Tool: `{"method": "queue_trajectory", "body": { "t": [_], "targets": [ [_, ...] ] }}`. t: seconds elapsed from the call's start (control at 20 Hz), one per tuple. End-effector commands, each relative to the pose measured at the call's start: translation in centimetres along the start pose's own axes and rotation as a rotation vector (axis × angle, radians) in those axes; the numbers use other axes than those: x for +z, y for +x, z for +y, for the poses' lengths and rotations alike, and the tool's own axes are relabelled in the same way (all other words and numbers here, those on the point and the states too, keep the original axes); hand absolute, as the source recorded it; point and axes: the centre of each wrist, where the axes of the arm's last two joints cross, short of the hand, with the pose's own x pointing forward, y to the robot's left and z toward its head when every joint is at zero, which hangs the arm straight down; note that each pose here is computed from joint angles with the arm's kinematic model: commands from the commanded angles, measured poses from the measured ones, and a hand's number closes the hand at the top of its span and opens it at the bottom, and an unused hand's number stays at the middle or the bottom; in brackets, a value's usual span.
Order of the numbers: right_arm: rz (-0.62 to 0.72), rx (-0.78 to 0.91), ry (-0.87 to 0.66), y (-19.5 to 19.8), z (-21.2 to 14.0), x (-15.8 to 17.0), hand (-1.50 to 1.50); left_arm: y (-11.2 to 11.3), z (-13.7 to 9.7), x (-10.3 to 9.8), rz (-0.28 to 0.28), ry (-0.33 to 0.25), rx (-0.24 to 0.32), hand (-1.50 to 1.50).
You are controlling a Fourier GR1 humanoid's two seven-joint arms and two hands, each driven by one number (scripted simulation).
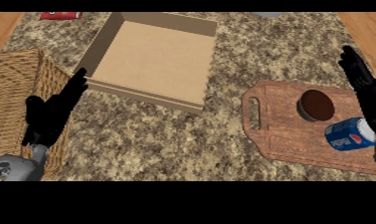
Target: Pick the cupcake from the cutting board and place it in the cardboard box
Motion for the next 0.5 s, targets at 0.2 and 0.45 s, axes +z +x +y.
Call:
{"method": "queue_trajectory", "body": {
  "t": [0.2, 0.45],
  "targets": [
    [0.095, -0.108, 0.140, -3.2, -1.6, 2.4, -1.50, 5.9, -4.4, -1.1, -0.284, -0.141, -0.035, 0.00],
    [-0.058, 0.529, 0.149, -2.9, -3.8, 4.5, -1.50, 4.5, -5.8, -0.6, -0.263, -0.177, -0.004, 0.00]
  ]
}}
